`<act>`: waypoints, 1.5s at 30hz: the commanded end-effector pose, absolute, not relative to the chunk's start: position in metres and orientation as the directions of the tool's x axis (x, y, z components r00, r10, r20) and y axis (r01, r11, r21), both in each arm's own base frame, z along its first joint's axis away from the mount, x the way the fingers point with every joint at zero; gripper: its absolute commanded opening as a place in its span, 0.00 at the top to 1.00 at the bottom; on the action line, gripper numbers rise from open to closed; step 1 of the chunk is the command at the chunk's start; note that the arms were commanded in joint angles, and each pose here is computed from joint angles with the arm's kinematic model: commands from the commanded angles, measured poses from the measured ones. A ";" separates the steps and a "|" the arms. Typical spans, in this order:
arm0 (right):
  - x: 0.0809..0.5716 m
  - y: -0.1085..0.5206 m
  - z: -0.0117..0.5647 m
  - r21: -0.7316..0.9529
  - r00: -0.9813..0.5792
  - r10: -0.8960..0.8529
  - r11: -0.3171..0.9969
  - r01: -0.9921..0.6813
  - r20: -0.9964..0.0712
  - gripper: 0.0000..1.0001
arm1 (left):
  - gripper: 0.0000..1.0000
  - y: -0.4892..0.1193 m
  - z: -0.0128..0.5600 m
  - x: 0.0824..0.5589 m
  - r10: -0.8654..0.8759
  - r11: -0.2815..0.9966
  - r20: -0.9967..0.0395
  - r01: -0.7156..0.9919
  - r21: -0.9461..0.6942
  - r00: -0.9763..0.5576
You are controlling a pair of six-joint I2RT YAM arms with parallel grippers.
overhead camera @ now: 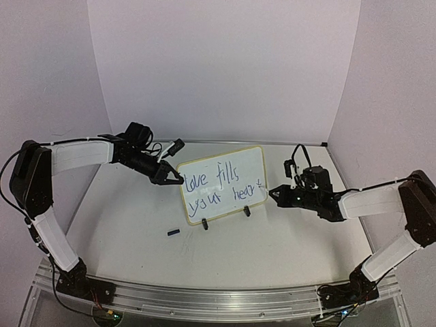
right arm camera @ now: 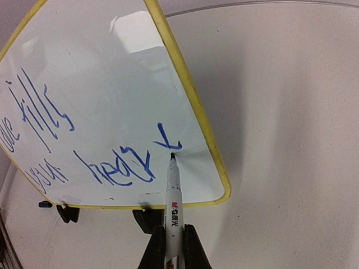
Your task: Write a sentence on the whiteboard
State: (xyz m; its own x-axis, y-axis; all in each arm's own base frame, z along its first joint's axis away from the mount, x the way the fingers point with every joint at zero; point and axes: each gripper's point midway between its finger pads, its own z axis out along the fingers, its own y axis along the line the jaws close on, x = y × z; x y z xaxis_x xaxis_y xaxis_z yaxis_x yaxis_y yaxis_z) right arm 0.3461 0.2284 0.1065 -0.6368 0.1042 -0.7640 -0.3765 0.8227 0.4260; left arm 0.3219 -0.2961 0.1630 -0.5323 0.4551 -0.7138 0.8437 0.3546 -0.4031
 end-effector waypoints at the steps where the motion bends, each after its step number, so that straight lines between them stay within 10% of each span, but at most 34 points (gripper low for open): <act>1: 0.342 0.228 0.093 0.454 -0.660 0.119 0.814 -0.363 -0.742 1.00 | 1.00 -0.290 0.149 0.329 0.510 0.399 -0.695 0.855 -0.331 -0.507; 45: 0.347 0.210 0.109 0.385 -0.622 0.119 0.868 -0.314 -0.774 1.00 | 1.00 -0.291 0.148 0.329 0.511 0.398 -0.693 0.854 -0.333 -0.509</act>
